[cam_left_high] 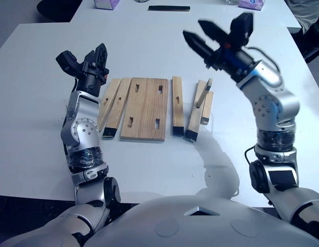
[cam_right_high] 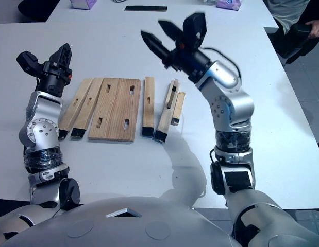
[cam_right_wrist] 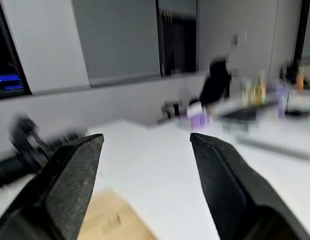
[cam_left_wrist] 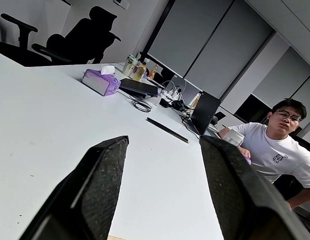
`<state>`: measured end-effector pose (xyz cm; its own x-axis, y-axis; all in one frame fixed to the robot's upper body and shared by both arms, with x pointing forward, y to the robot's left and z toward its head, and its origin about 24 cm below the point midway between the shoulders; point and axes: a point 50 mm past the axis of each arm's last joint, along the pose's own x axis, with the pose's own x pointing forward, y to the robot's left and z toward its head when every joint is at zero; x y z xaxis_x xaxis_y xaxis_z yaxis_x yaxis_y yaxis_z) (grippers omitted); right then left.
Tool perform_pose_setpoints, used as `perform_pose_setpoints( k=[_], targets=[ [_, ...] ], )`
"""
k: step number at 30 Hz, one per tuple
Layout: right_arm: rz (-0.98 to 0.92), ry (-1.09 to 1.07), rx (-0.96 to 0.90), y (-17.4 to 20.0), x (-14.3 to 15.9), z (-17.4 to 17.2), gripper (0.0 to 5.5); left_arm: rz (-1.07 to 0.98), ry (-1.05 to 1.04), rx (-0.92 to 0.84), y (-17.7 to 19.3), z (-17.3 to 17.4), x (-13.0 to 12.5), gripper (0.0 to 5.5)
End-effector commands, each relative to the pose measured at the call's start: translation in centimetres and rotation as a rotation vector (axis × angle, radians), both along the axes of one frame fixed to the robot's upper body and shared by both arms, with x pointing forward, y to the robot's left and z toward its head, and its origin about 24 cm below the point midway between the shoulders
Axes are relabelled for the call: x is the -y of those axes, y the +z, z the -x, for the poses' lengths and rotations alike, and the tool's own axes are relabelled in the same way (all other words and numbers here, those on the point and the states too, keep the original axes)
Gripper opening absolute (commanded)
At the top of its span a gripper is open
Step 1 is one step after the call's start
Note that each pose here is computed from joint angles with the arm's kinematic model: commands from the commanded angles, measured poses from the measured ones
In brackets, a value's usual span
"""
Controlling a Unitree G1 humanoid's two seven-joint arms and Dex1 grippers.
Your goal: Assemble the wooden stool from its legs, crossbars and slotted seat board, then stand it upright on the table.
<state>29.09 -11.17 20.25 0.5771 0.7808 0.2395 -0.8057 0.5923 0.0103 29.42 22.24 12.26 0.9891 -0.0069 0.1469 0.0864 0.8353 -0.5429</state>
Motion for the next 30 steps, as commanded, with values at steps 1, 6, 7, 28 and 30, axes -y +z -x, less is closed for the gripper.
perform_pose_setpoints(
  k=[1,6,7,28,30],
  targets=[
    [0.241,0.218,-0.114,-4.6,-0.2,3.9,3.19,-0.015,0.014,-0.012,-0.2,0.2,-0.2,2.62],
    [0.44,0.309,-0.285,-10.0,1.7,6.7,3.19,-0.019,0.039,-0.028,-0.6,0.8,-0.6,2.62],
    [0.465,0.306,-0.315,-10.7,2.1,7.0,3.19,-0.021,0.039,-0.033,-0.8,0.9,-0.6,2.62],
    [0.591,0.293,-0.405,-13.7,2.3,8.5,3.19,-0.033,0.045,-0.047,-1.2,1.0,-0.6,2.62],
    [0.594,0.296,-0.403,-13.7,2.2,8.4,3.19,-0.032,0.044,-0.047,-1.2,1.1,-0.6,2.62]
  ],
)
